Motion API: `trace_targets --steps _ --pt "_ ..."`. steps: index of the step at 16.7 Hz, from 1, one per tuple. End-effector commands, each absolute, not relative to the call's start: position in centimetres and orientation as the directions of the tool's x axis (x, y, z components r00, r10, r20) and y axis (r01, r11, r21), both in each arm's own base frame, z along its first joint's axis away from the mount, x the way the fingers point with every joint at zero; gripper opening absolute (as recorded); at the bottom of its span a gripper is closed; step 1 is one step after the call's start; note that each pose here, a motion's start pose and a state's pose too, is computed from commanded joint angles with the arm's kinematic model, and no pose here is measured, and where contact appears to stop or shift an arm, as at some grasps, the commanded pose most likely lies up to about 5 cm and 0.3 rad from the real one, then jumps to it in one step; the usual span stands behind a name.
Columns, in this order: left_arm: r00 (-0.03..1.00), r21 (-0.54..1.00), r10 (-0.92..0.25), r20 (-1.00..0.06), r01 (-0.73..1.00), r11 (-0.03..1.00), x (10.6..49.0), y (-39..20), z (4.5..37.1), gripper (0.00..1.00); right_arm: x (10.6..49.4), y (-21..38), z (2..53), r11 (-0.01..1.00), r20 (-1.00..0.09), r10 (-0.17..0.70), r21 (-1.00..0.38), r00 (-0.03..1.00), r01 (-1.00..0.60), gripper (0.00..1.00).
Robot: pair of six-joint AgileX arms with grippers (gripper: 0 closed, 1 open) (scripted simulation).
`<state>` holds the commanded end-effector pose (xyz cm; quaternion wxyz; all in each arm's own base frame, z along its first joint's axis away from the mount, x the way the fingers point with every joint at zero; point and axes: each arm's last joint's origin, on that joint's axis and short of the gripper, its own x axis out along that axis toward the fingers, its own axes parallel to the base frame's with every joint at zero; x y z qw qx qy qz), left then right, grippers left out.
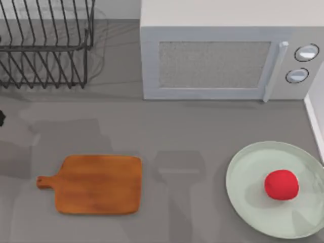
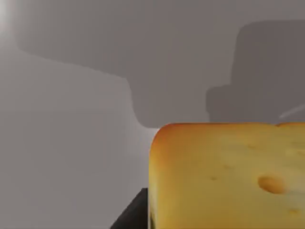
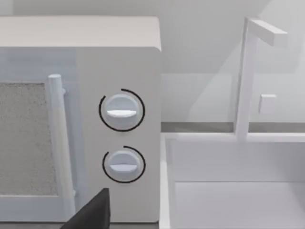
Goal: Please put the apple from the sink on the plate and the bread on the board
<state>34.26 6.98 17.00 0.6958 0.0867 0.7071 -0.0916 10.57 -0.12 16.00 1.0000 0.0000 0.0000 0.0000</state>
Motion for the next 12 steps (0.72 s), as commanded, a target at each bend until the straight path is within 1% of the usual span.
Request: trace_targets --steps 4,9,12 --pt "-0.002 -0.002 -0.001 -1.0 0.251 0.968 33.9 6.9 21.2 0.0 10.6 -0.1 16.0 1.0 0.0 0.0 0.0 1.0 0.0 1.0" --pt "-0.001 -0.001 -0.001 -1.0 0.25 0.968 33.9 6.9 21.4 0.0 10.6 -0.1 16.0 1.0 0.0 0.0 0.0 1.0 0.0 1.0" --pt "-0.007 -0.004 -0.002 -1.0 0.207 0.978 34.1 6.4 21.2 0.0 10.6 -0.1 16.0 1.0 0.0 0.0 0.0 1.0 0.0 1.0"
